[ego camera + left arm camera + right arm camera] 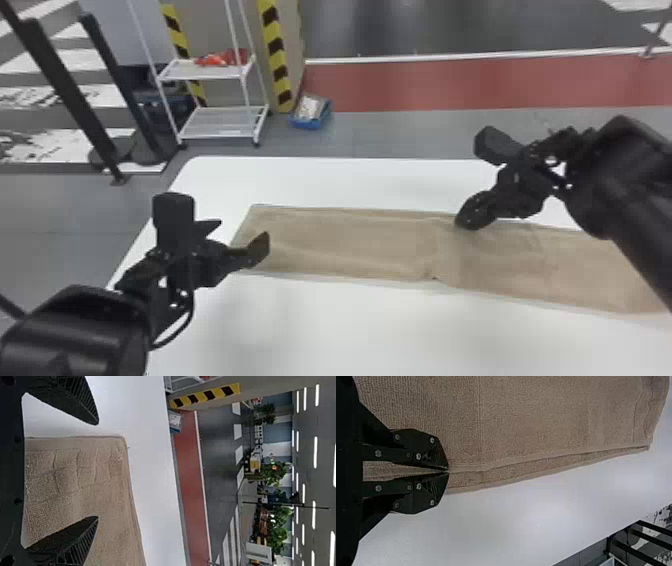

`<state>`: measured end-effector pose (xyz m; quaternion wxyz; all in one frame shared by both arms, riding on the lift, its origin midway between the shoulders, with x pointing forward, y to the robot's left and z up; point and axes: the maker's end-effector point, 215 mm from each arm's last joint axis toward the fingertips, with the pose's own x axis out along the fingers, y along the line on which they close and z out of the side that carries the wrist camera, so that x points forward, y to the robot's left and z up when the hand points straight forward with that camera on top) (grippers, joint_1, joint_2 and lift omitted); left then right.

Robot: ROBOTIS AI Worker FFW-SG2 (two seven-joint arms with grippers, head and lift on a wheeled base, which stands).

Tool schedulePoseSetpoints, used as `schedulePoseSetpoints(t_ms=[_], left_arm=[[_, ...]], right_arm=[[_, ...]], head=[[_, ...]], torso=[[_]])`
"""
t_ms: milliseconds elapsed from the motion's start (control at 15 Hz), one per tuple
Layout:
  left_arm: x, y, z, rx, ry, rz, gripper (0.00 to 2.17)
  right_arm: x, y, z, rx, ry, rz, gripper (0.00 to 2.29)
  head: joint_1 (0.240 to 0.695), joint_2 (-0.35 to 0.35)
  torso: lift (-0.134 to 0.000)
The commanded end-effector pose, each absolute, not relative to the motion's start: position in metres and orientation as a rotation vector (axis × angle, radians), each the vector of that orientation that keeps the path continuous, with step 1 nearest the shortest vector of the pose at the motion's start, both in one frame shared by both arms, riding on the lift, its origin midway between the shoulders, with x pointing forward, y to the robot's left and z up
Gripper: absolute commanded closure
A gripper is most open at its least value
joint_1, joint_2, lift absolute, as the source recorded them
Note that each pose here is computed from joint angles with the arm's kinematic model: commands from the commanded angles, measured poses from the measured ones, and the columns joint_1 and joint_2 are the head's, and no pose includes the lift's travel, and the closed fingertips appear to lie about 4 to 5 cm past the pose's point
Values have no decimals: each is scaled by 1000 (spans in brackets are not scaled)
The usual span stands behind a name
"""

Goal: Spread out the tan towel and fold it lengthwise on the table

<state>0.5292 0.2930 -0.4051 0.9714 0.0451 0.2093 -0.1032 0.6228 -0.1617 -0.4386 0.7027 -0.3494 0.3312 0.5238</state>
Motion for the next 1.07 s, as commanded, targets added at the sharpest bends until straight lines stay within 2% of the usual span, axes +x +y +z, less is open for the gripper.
schedulePoseSetpoints(t_ms=[0,200,267,533,667,733,933,1000], left_arm=[[526,292,-408,91,427,-210,26],[525,294,-409,95,431,-209,26],[525,294,-408,94,429,-210,26],[526,294,-407,94,428,-210,26],[527,294,-405,94,425,-210,26],[528,294,-404,95,423,-210,26],[526,294,-406,93,426,-210,22],[526,294,-406,93,426,-210,26]], right_arm=[[622,-157,-440,-779,740,1172,1001],[619,-155,-440,-766,751,1181,1028],[618,-155,-440,-769,753,1183,1133],[621,-159,-439,-746,757,1165,1129],[621,-162,-439,-731,758,1155,593],[621,-162,-440,-730,759,1154,579],[619,-162,-442,-740,765,1161,596],[619,-162,-441,-742,765,1162,826]], head=[[695,124],[695,128],[695,130],[695,132],[695,131],[695,127],[695,126],[695,126]], torso=[[-124],[-124],[-124],[-124],[-124],[-124],[-124],[-124]])
